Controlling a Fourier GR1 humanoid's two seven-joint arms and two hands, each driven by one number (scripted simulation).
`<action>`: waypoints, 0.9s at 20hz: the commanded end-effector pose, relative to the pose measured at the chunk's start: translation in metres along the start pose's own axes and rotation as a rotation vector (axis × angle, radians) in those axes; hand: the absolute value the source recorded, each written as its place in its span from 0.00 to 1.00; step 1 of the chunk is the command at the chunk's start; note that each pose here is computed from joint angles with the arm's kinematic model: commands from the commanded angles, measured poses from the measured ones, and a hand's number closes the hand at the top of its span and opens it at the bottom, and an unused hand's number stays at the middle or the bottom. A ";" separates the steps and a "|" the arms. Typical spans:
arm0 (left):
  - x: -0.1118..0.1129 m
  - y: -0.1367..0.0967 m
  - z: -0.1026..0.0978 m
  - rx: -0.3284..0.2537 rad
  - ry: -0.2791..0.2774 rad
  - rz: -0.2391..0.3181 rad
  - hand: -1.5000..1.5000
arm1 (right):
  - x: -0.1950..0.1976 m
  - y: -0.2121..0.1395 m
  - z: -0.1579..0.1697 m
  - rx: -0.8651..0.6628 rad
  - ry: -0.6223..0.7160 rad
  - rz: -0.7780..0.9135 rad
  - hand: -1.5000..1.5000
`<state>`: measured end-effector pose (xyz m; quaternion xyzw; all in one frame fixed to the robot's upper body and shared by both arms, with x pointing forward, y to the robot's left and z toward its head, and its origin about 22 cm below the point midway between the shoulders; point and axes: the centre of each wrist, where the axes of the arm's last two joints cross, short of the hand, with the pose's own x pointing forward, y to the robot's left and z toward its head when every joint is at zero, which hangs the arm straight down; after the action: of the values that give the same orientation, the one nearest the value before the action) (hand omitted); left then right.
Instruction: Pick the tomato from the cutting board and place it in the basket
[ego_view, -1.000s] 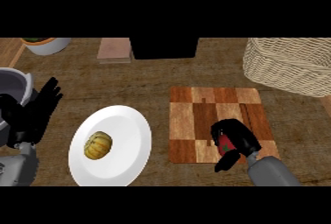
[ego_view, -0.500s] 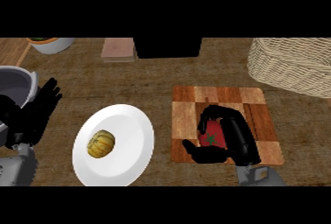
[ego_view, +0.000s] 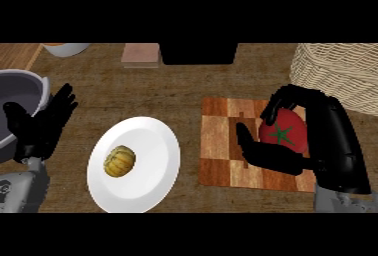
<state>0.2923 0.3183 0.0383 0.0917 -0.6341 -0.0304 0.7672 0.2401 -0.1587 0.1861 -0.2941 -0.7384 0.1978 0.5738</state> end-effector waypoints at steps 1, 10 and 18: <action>0.010 0.006 -0.008 -0.022 0.003 0.013 0.50 | 0.019 -0.034 -0.031 -0.095 0.035 0.013 1.00; 0.016 -0.015 -0.014 -0.006 -0.006 0.003 0.50 | 0.029 -0.038 -0.086 -0.233 0.104 0.102 1.00; 0.005 0.004 -0.005 -0.021 -0.007 0.004 0.50 | -0.053 -0.086 -0.143 -0.353 0.200 0.224 1.00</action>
<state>0.2993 0.3170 0.0387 0.0867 -0.6372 -0.0365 0.7649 0.3491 -0.2335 0.2515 -0.4624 -0.6767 0.1133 0.5617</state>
